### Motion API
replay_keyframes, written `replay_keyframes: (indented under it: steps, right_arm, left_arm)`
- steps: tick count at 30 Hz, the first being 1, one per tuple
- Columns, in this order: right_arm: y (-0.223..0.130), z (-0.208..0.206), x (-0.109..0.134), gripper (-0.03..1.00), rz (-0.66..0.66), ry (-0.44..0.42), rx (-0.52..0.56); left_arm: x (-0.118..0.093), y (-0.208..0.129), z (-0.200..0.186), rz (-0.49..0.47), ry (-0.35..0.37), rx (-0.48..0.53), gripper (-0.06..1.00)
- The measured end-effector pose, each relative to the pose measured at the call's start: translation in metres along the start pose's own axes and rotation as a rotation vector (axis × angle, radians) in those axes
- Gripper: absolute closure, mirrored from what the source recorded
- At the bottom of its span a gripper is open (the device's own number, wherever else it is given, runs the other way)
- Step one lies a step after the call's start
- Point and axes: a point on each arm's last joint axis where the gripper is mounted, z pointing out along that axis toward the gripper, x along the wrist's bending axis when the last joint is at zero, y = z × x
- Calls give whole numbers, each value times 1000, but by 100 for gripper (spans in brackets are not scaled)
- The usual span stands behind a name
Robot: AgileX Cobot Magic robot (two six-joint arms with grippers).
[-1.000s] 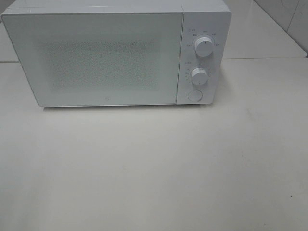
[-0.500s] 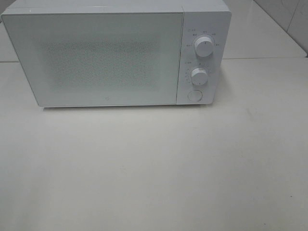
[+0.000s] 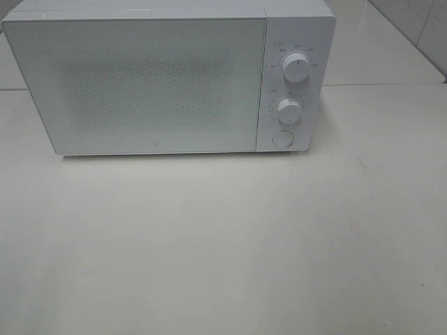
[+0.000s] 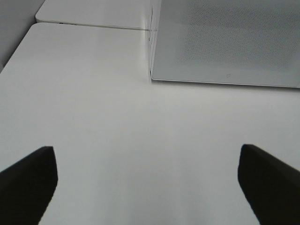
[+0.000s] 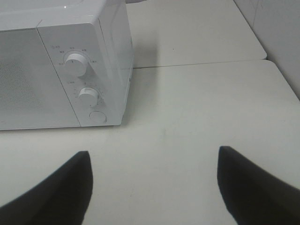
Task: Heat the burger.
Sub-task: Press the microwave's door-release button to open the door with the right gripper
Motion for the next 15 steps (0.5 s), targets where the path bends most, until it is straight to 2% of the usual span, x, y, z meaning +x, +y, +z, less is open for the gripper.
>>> replay_keyframes:
  steps: [15]
  right_arm:
    - [12, 65, 5, 27, 19, 9, 70]
  left_arm:
    - [0, 0, 0, 0, 0, 0, -5]
